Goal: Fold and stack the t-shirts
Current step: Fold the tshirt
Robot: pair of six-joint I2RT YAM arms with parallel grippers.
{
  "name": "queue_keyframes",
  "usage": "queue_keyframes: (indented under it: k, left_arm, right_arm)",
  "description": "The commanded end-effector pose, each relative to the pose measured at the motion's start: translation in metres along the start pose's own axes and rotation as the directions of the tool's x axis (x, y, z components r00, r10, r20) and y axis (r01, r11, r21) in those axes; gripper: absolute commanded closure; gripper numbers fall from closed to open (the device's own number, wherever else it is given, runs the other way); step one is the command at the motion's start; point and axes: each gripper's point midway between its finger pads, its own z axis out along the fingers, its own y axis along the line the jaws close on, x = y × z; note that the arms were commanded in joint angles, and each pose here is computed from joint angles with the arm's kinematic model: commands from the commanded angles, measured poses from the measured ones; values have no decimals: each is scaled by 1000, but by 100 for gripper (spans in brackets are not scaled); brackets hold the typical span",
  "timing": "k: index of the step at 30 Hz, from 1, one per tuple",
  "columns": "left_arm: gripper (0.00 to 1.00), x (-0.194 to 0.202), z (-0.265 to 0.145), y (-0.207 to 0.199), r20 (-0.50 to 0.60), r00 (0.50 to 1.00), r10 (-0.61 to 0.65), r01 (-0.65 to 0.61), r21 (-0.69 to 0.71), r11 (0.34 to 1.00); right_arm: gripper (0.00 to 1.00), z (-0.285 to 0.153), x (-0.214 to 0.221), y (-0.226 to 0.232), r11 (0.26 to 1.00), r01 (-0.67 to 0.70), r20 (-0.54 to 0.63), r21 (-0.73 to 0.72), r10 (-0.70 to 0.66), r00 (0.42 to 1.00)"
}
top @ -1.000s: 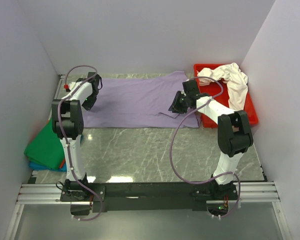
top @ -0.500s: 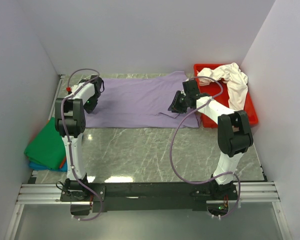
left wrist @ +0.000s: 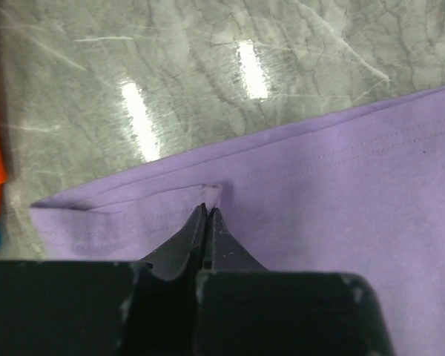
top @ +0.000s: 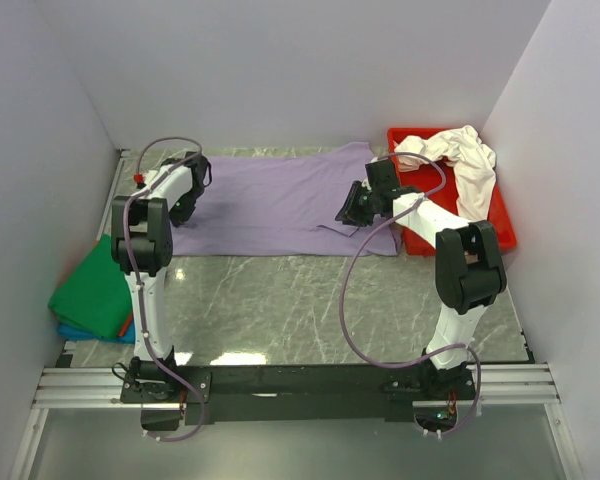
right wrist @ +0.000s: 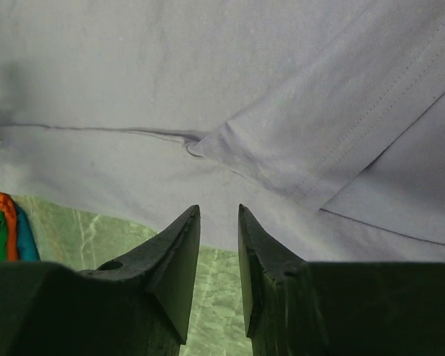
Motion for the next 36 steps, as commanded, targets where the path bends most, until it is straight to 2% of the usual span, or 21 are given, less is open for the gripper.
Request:
queue_keyframes:
  k: [1,15,29,34,35,36]
  left_arm:
    - [99,-29,-32,3,67,997,-47,45,32,998]
    - [99,-38,-45,5,165,986,-15,16,-4,1000]
    - [91,-34,-28,-1,171,984,43,-40,-23,999]
    - [85,-31,-14,-3,137,989,51,-51,-5,999]
    - [82,-30,-12,0,130,990,56,-56,-5,998]
    - [75,-29,-11,1,113,991,65,-66,2,998]
  right_arm:
    - [66,1,-6,2,1000,15,22,-20,-14,1000]
    - [66,2,-6,1,1000,12,22,-25,-11,1000]
    - [66,3,-5,-3,1000,14,21,-14,-14,1000]
    - [65,5,-5,-6,1000,17,19,-9,-16,1000]
    - [64,5,-6,-6,1000,20,25,-4,-20,999]
    - [64,5,-7,-7,1000,22,27,0,-22,999]
